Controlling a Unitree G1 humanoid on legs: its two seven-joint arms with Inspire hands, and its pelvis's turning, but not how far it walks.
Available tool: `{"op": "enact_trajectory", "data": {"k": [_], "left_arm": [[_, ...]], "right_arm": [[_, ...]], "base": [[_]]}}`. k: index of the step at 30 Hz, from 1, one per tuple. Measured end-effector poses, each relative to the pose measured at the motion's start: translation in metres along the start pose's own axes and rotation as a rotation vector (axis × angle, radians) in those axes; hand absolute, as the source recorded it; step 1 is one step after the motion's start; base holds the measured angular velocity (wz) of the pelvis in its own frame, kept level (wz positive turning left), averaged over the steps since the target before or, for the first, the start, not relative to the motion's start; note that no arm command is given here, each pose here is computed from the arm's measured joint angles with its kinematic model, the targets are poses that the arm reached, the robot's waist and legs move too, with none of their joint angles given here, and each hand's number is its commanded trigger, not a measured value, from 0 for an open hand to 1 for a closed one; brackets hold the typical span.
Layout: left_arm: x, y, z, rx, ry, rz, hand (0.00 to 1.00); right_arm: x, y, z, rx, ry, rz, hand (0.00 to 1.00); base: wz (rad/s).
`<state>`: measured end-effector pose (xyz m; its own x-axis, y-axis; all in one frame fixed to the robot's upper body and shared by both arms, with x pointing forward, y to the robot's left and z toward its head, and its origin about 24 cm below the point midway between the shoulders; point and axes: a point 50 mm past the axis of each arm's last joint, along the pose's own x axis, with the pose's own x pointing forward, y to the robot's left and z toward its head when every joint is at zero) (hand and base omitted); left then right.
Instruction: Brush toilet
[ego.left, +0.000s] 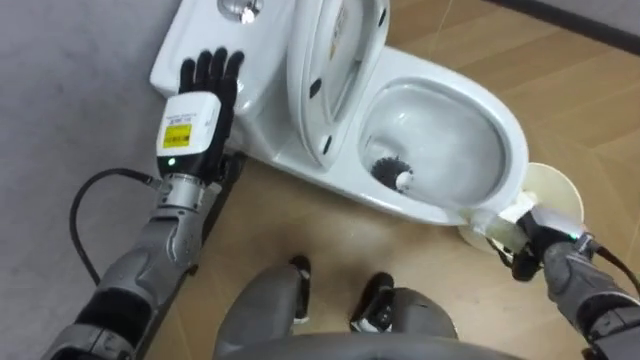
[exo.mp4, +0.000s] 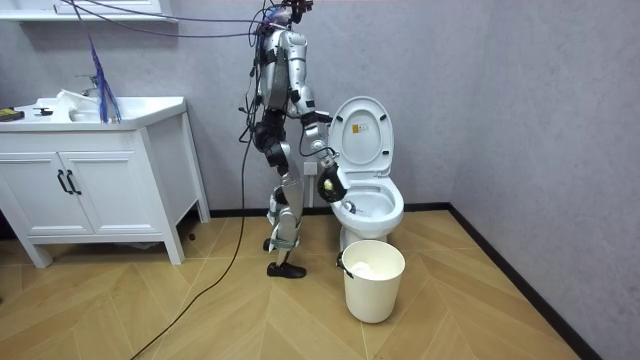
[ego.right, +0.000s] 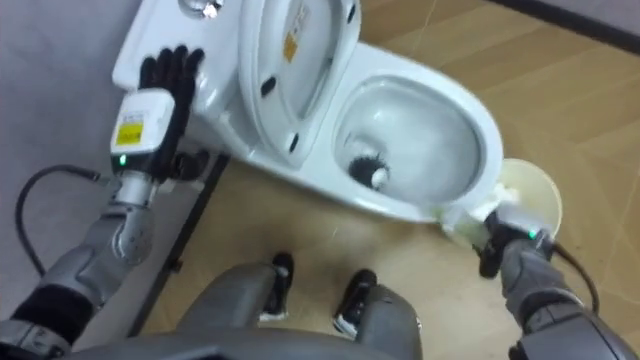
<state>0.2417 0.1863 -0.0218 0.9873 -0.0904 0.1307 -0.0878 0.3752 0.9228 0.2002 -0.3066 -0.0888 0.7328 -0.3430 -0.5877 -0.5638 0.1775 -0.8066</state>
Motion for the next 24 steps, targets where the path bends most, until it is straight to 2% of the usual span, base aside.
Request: {"op": "enact_trajectory", "data": {"k": [4, 8, 11, 13, 18, 24], "left_arm": [[0.005, 0.013, -0.010, 0.057, -0.018, 0.039, 0.00], [0.009, 0.023, -0.015, 0.084, -0.026, 0.078, 0.00], [0.011, 0.023, -0.017, 0.049, 0.007, 0.097, 0.00], [0.013, 0.026, -0.015, 0.036, 0.004, 0.120, 0.00], [0.012, 0.028, -0.016, 0.045, 0.024, 0.161, 0.00], [0.013, 0.028, -0.015, 0.057, 0.036, 0.164, 0.00]], "right_arm": [[0.007, -0.032, 0.010, -0.093, -0.036, -0.132, 1.00], [0.011, -0.054, 0.003, -0.121, -0.022, -0.188, 1.00], [0.013, -0.066, 0.006, -0.018, -0.009, -0.223, 1.00], [0.015, -0.078, 0.002, 0.110, 0.022, -0.257, 1.00], [0.016, -0.095, -0.006, 0.336, 0.087, -0.328, 1.00], [0.016, -0.096, -0.007, 0.345, 0.100, -0.348, 1.00]], "base": [[0.05], [0.05], [0.04], [-0.05], [-0.09], [0.01]]}}
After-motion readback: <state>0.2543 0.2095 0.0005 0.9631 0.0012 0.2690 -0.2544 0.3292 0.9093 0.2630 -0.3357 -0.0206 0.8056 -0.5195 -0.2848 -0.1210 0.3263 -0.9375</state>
